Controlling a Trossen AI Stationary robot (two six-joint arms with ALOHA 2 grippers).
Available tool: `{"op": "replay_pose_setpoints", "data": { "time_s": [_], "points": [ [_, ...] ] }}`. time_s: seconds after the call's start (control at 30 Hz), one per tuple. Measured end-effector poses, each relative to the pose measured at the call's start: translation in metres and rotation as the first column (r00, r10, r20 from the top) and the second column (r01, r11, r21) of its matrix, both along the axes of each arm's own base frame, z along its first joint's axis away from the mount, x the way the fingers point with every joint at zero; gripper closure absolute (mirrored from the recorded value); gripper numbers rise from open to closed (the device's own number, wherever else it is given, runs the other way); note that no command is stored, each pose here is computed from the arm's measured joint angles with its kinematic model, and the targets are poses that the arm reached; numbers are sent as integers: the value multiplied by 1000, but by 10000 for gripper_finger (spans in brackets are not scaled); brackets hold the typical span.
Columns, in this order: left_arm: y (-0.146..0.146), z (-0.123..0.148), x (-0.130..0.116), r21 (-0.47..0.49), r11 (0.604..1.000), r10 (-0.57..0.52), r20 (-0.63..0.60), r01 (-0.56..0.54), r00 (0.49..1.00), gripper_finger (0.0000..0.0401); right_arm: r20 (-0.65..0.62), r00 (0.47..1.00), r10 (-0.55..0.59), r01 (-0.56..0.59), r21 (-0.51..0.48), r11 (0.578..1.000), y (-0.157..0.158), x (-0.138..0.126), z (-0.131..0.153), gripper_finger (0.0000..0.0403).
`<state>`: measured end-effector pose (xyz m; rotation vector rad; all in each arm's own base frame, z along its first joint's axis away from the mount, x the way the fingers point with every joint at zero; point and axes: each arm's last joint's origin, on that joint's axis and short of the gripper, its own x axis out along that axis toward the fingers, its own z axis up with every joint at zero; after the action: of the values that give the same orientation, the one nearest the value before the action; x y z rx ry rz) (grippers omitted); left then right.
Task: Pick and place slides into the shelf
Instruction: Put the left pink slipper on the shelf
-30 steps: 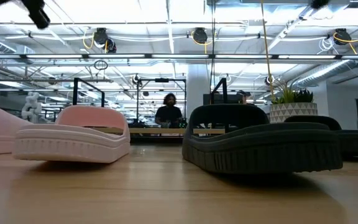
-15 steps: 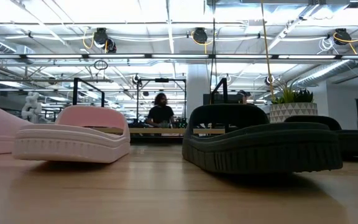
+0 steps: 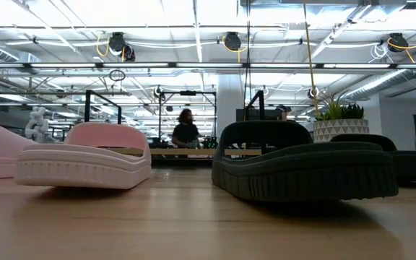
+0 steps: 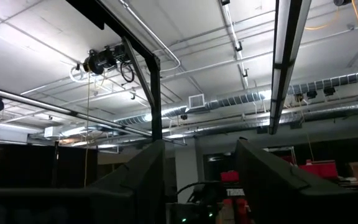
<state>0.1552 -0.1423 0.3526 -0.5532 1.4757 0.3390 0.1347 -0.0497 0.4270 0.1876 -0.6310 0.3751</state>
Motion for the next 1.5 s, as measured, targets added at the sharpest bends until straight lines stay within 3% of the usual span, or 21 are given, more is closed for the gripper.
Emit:
{"op": "replay_pose_setpoints", "data": {
  "time_s": [0.27,0.4,0.57,0.7,0.87,1.3,1.5],
  "points": [
    [-43,-31,5,209,970,-124,-5,123,992,176,1,1000,-1,1,1,1000,0,0,0,218],
    [-60,-50,9,306,915,-252,-75,262,965,176,0,1000,-1,1,1,1000,0,0,0,218],
    [-78,-81,9,416,818,-361,-167,397,918,176,-1,1000,1,-1,3,1000,0,0,0,218],
    [-81,-113,3,479,759,-350,-270,440,897,176,-8,1000,16,-16,20,1000,0,0,0,218],
    [-71,-139,-3,550,739,-241,-325,390,914,176,-9,1000,18,-18,22,1000,0,0,0,218],
    [-52,-163,-10,655,646,-213,-338,392,917,176,-8,1000,18,-18,21,1000,0,0,0,218],
    [-43,-177,-6,674,634,-215,-318,379,923,176,-8,1000,16,-16,21,1000,0,0,0,218]
  ]
}}
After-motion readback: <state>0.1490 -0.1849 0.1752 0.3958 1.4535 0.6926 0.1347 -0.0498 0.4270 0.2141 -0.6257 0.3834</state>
